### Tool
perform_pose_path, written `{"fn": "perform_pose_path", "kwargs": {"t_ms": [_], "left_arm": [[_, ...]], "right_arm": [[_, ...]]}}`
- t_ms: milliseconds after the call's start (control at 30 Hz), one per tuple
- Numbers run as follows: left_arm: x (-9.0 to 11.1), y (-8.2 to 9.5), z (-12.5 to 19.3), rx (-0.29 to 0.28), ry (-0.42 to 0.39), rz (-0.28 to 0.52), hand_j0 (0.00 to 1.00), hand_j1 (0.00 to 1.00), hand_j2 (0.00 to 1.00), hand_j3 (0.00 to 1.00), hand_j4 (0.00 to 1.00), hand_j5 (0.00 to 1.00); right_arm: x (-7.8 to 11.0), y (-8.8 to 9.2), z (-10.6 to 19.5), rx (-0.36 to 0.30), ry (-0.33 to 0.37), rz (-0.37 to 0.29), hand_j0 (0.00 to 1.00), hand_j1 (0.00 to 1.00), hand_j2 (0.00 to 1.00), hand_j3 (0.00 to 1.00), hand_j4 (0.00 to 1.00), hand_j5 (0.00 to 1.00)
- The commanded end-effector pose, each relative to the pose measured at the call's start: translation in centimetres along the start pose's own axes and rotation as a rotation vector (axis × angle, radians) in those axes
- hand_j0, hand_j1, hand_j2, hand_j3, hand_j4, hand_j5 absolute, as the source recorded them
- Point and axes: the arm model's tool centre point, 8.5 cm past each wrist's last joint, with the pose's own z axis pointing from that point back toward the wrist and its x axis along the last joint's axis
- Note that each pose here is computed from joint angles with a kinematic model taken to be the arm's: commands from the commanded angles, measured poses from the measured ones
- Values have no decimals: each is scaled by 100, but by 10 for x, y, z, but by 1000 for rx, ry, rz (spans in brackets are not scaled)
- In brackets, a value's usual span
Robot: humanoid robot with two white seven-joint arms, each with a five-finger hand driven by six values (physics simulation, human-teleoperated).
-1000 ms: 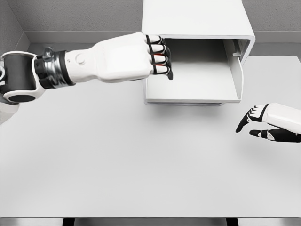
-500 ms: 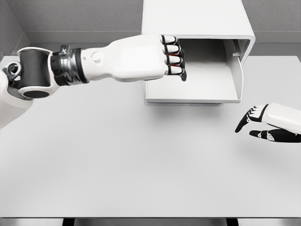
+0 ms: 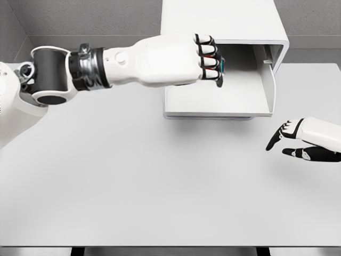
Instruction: Slide open multi-storey tabletop storage cabinets and put open load switch and slide close multi-storey tabletop storage cabinets
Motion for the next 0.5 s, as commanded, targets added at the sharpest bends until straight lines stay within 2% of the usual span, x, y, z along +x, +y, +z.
{"fn": "perform_pose_path", "kwargs": {"t_ms": [0,267,400,433,467], "left_arm": [[-1,-7,-3,-11,0,21,56,56,56,56,56,56],[-5,-7,-16,-1,-3,31,56,56,56,56,56,56],[-10,-12,-22,-28,-2,40,56,56,56,56,56,56],[-10,-12,-22,-29,-1,39,58,58,58,58,58,58],[-10,-12,-22,-27,-2,41,68,68,68,68,68,68]], "right_arm": [[0,-1,0,-4,-1,-5,58,58,58,58,58,58],[0,-1,0,-4,-2,-7,58,58,58,58,58,58],[0,-1,0,-4,-1,-6,58,58,58,58,58,58],[0,-1,0,-4,-1,-6,58,58,58,58,58,58],[0,-1,0,-4,-1,-6,58,58,58,58,58,58]]}}
